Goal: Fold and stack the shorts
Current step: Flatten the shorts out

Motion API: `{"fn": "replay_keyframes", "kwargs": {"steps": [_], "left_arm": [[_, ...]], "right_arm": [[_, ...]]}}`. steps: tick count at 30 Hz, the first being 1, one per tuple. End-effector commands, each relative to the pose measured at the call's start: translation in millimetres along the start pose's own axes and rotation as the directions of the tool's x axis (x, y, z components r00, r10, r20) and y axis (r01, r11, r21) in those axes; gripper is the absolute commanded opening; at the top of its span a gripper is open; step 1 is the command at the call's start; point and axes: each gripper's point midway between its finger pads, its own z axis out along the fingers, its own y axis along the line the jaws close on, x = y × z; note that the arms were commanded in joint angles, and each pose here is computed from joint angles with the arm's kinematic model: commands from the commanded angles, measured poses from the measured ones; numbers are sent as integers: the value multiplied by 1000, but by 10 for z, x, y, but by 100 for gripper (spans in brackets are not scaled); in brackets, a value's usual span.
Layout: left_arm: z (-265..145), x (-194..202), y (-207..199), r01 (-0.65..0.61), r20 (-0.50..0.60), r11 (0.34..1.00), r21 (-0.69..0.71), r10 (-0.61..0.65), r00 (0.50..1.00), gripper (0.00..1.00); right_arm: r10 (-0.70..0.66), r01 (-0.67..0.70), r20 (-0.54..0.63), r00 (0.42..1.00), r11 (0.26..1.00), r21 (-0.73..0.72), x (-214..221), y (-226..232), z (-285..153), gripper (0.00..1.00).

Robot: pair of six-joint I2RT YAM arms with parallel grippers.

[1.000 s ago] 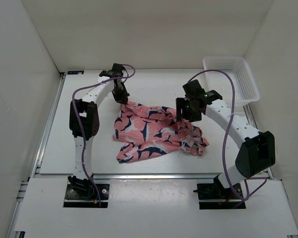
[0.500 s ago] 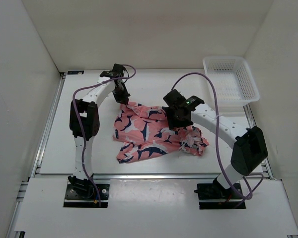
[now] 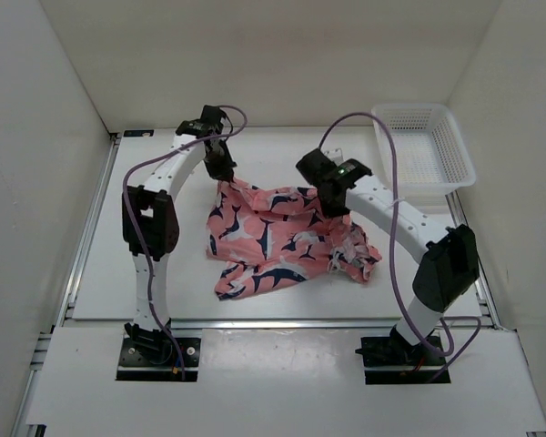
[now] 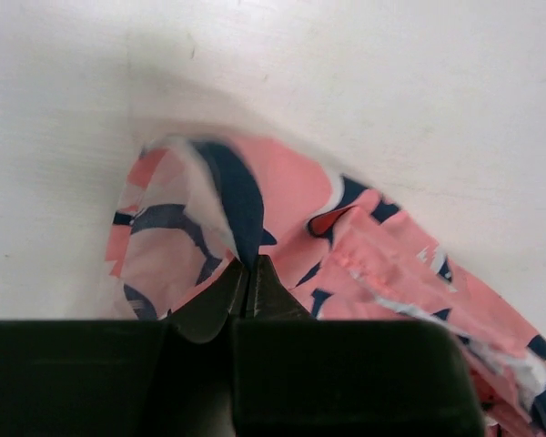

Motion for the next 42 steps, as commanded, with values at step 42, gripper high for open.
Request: {"fn": "replay_keyframes", "kwargs": {"steps": [42], "left_arm": [[-5884, -224, 440, -229, 932, 923, 309, -245, 268, 10]], "right_arm": [[132, 314, 602, 787, 755, -575, -272, -783, -2923, 0]]}}
